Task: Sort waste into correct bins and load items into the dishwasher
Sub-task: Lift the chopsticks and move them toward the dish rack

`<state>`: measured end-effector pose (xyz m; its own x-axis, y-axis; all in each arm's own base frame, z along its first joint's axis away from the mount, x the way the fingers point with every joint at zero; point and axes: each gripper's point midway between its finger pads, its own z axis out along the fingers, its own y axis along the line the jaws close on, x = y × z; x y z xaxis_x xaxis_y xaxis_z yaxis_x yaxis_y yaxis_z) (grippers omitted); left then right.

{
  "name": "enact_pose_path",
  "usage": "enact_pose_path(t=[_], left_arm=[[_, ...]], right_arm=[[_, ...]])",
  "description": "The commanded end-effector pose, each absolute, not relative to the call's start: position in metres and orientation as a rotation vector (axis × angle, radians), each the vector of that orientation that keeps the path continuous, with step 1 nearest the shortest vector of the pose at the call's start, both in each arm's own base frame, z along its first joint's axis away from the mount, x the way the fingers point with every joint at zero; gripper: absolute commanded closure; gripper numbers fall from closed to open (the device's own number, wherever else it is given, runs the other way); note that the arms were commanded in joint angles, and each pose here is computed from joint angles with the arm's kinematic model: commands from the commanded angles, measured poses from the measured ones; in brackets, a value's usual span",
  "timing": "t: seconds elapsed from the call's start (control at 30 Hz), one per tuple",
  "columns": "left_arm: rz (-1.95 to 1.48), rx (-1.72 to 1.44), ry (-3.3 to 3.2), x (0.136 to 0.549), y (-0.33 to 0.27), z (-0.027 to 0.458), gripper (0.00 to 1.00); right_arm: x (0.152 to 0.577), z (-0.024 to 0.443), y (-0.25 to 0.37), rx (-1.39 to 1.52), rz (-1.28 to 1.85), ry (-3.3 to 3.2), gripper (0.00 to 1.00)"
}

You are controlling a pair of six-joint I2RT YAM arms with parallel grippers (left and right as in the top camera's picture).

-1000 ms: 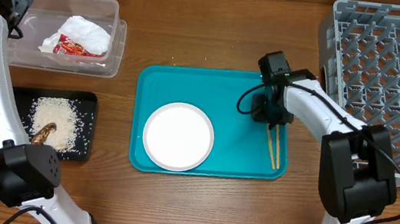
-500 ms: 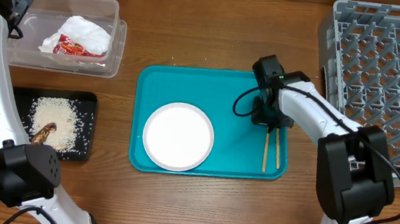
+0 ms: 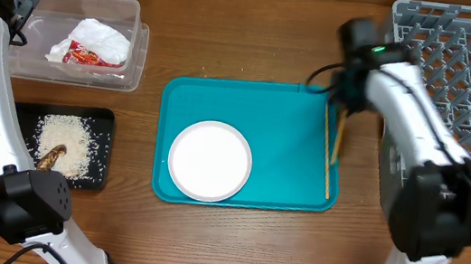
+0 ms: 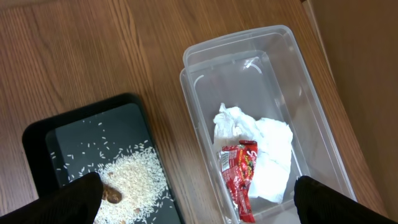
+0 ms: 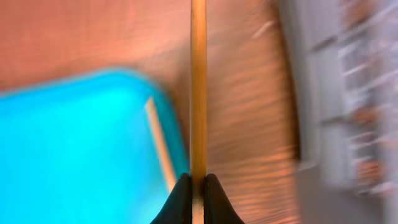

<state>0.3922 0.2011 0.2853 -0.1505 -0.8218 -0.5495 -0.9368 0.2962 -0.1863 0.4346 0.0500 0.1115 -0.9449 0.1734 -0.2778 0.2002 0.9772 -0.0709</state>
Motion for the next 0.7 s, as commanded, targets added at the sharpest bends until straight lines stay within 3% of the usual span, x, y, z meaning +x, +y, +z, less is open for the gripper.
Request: enact_pose_path(t=[0.0,0.2,0.67], left_arm=[[0.289,-1.559,2.000,0.392,0.203,0.286,0.00],[0.289,-1.558,2.000,0.392,0.203,0.286,0.00],[0.289,-1.557,2.000,0.393,0.203,0.286,0.00]], right_arm=[[0.449,0.172,0.009,0.259,-0.161,2.702,0.96],[0.456,0.185,-0.045,0.211,-0.152,2.666,0.96],[0.478,0.189,-0.087,0.130,-0.051,2.574,0.96]])
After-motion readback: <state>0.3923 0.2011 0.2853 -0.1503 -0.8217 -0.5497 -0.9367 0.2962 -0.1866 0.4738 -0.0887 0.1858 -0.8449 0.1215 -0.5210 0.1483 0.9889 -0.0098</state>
